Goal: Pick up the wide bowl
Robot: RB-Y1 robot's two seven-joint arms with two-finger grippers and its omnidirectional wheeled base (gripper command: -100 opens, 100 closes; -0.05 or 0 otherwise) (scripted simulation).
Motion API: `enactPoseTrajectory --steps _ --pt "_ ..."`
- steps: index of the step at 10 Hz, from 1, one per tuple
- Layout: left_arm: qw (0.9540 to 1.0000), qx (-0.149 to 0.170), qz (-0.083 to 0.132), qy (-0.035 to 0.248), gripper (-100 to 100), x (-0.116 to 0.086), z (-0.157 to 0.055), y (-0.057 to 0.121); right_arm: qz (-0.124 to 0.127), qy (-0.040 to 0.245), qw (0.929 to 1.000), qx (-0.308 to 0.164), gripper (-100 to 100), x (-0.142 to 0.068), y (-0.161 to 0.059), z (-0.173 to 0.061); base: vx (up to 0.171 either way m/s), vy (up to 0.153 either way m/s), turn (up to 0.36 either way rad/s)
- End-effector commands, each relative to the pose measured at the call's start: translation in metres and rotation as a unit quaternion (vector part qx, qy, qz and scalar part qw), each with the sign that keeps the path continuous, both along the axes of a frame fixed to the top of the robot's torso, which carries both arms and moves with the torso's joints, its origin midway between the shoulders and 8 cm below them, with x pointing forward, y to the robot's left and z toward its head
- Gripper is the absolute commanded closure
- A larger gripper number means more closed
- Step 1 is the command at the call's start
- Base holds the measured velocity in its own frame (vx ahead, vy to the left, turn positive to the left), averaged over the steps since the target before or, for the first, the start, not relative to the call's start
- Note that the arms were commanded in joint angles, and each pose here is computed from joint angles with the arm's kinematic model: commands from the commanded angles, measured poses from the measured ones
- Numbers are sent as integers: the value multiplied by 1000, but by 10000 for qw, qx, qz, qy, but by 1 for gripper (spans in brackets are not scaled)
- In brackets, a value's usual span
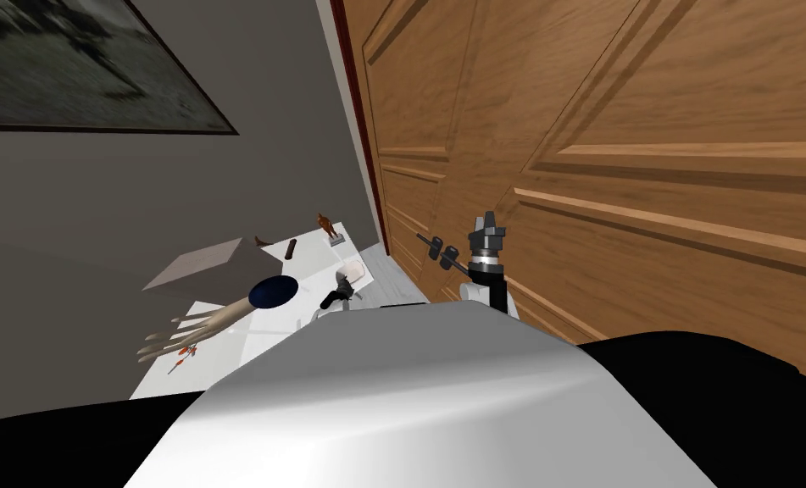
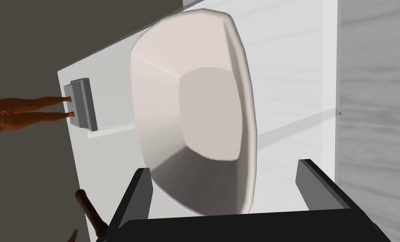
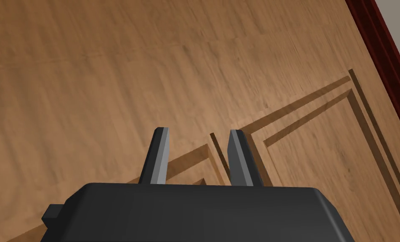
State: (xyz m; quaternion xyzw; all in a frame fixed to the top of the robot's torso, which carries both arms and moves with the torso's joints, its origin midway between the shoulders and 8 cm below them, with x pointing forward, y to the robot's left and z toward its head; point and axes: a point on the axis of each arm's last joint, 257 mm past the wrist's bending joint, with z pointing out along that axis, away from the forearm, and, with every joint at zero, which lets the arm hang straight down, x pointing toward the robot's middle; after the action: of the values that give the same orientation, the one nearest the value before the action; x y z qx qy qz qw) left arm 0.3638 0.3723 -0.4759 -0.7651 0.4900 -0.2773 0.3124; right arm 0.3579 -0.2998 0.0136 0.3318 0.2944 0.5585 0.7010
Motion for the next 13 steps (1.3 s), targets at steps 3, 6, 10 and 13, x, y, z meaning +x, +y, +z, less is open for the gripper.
enactPoseTrajectory --steps 3,6,10,13 --pt "9998 -164 41 129 0 -6 -11 -8 1 -2 10000 0 0 0 0 0 87 -13 29" --pt "9998 -155 121 103 -100 0 -19 -4 1 -2 10000 0 0 0 0 0 9 14 -51" --pt "9997 -157 132 106 100 1 -21 -4 1 -2 10000 0 0 0 0 0 1 7 -14" --pt "9997 -162 137 105 100 1 -21 -4 1 -2 10000 0 0 0 0 0 0 0 0"
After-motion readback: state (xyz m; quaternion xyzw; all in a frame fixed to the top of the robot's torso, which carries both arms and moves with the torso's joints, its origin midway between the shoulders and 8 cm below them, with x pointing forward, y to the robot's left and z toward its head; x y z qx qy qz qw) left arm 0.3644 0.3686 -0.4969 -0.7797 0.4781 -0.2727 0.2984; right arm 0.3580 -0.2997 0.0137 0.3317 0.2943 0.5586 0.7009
